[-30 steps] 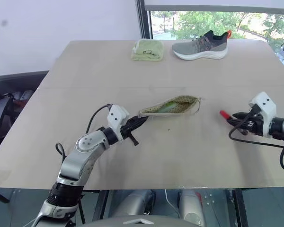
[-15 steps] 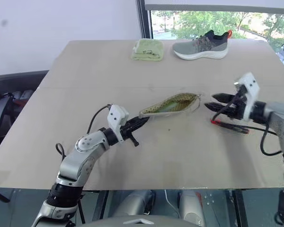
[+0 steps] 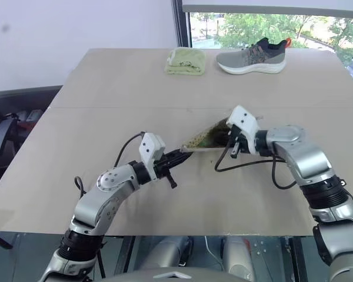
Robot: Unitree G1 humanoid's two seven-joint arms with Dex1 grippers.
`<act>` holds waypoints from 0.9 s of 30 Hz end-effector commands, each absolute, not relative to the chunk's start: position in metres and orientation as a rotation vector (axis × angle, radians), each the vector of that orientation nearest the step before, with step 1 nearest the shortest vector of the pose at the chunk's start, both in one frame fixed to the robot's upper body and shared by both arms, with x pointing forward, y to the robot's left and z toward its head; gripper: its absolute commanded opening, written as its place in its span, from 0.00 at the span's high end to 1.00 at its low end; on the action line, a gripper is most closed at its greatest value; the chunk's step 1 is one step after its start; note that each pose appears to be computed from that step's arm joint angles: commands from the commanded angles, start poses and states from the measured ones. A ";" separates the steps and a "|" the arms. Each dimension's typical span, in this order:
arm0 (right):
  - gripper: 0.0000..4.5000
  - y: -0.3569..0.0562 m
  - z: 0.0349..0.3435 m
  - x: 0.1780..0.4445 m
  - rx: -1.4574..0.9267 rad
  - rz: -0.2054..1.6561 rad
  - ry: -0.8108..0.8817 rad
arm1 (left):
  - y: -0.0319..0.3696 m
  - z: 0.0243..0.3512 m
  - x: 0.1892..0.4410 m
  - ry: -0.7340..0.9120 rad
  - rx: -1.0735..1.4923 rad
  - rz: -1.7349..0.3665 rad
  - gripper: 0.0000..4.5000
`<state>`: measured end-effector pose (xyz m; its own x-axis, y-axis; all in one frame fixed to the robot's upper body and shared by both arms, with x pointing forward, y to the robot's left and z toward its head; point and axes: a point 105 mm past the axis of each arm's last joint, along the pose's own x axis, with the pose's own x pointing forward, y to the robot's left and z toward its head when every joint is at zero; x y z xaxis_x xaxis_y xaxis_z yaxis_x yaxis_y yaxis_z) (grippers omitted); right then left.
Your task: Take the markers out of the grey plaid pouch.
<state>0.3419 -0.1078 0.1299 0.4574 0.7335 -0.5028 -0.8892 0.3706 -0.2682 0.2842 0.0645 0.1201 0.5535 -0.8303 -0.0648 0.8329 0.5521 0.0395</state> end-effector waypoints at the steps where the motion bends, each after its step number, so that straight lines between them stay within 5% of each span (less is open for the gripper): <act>1: 1.00 -0.110 0.131 0.355 -0.768 1.032 0.276 | 0.054 0.136 0.277 -0.023 0.066 -1.039 1.00; 7: 1.00 -0.092 0.133 0.364 -0.972 1.077 0.177 | 0.045 0.140 0.276 -0.033 0.075 -1.086 1.00; 15: 0.27 -0.078 0.148 0.365 -1.066 1.082 0.089 | 0.040 0.143 0.278 -0.032 0.045 -1.116 1.00; 27: 0.27 -0.057 0.130 0.353 -1.217 1.209 0.068 | 0.026 0.147 0.276 -0.045 0.038 -1.223 1.00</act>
<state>0.3582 -0.0715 0.1247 0.4638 0.6362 -0.6166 -0.7544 -0.0813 -0.6513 0.2819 0.0380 0.1289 0.4044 -0.9132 -0.0501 0.9145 0.4047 0.0043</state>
